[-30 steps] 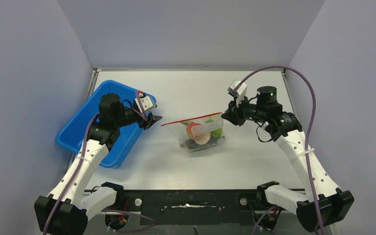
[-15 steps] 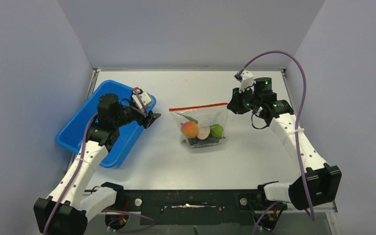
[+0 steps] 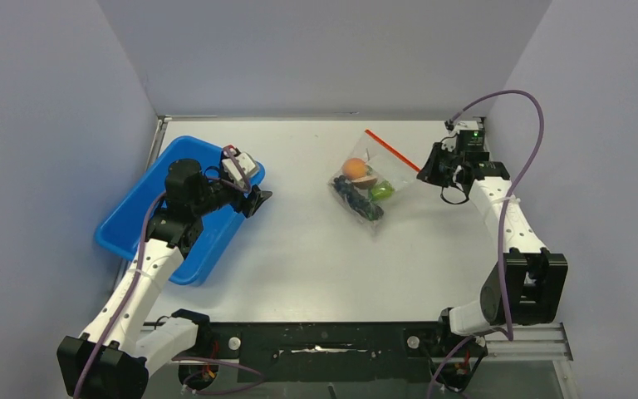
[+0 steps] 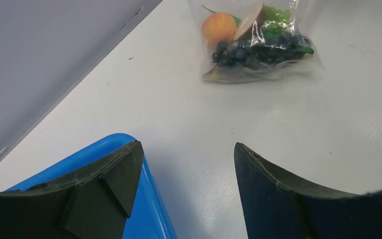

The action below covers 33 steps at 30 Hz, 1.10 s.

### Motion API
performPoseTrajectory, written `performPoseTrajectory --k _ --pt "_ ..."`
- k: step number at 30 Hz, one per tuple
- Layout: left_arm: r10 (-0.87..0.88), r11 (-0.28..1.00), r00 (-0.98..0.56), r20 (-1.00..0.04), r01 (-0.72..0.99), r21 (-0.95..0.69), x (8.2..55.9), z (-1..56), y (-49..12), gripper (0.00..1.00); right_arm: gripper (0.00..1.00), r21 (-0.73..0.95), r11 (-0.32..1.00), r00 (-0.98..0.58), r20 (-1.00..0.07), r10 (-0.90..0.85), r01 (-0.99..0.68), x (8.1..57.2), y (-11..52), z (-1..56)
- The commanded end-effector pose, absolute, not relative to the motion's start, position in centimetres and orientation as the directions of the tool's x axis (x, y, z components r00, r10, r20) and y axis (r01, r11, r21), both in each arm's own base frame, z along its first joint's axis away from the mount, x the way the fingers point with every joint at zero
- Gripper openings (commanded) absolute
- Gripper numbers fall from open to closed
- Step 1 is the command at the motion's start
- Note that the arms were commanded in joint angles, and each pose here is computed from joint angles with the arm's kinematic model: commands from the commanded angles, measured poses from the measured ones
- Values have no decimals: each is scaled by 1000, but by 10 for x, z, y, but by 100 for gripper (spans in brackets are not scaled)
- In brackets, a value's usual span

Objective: Place the food in the zip-top bag and seal the zipper

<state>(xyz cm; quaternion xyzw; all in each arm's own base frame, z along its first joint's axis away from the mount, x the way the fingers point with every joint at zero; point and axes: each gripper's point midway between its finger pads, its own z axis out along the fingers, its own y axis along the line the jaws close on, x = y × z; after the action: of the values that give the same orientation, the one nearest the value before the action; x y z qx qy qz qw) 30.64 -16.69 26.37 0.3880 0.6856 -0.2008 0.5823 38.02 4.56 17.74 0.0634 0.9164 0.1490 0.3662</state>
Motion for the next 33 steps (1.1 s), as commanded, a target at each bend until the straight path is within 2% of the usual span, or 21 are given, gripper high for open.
performPoseTrajectory --k 1,6,8,18,27,33 --pt "254 671 7 -967 719 181 314 287 -162 67 3 288 955 -663 -701 265 77 394 29 198" --pt "230 710 -44 -972 691 137 319 286 -158 68 12 273 955 -684 -674 277 117 390 22 188" --pt "206 740 -70 -976 664 108 322 287 -155 69 19 268 955 -690 -668 278 125 388 21 187" --pt "36 883 -190 -981 466 -58 341 295 -133 73 64 260 959 -698 -666 263 114 375 22 214" --pt "-144 938 -214 -966 283 -202 347 310 -112 74 98 284 958 -583 -784 214 -31 365 41 254" --pt "-254 914 -200 -946 270 -302 341 321 -114 75 98 317 929 -469 -861 198 -191 352 65 283"
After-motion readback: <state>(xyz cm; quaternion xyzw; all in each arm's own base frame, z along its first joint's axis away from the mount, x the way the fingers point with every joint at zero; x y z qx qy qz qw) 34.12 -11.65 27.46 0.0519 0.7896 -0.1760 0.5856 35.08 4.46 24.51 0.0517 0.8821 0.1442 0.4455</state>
